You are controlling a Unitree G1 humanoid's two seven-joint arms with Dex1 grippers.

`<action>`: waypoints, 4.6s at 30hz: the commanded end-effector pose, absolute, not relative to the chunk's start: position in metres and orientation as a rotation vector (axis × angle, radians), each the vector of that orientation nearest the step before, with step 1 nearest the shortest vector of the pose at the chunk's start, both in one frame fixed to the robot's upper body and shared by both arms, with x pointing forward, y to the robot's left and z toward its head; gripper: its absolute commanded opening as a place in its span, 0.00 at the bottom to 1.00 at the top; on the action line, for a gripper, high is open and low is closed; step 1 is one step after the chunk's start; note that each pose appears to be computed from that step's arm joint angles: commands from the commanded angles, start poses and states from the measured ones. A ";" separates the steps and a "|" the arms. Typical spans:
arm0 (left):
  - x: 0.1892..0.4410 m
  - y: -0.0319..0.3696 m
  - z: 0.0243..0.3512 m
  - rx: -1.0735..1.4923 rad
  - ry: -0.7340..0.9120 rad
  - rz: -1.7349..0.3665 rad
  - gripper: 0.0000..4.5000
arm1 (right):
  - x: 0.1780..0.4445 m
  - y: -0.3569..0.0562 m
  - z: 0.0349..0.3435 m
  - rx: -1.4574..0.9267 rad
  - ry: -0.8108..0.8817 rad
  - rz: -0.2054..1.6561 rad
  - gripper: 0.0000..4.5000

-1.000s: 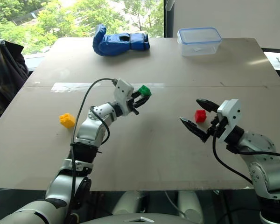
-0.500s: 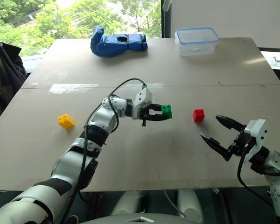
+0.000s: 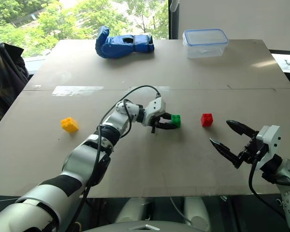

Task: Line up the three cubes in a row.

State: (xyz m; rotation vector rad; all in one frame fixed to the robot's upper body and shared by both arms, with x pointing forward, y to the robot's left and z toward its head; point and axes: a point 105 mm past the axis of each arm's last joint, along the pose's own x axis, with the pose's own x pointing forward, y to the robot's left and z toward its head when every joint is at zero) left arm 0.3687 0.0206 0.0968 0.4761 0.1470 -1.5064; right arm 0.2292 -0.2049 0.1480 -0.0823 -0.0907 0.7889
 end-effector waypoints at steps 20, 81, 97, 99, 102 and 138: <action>0.374 0.013 0.097 0.519 0.130 -1.472 0.85 | 0.225 -0.204 0.155 -0.119 -0.133 0.787 1.00; 0.386 0.036 0.096 0.550 0.139 -1.372 0.98 | 0.226 -0.203 0.149 -0.122 -0.112 0.823 1.00; 0.369 0.082 0.165 0.519 -0.072 -1.400 0.98 | 0.230 -0.191 0.156 -0.126 -0.125 0.889 1.00; 0.363 0.091 0.184 0.453 -0.126 -1.313 0.98 | 0.230 -0.187 0.158 -0.122 -0.130 0.914 1.00; 0.350 0.121 0.208 0.363 -0.178 -1.058 0.98 | 0.233 -0.176 0.165 -0.116 -0.154 0.962 1.00; 0.279 0.302 0.098 0.134 0.049 0.286 0.98 | 0.277 -0.111 0.186 -0.054 -0.250 1.332 1.00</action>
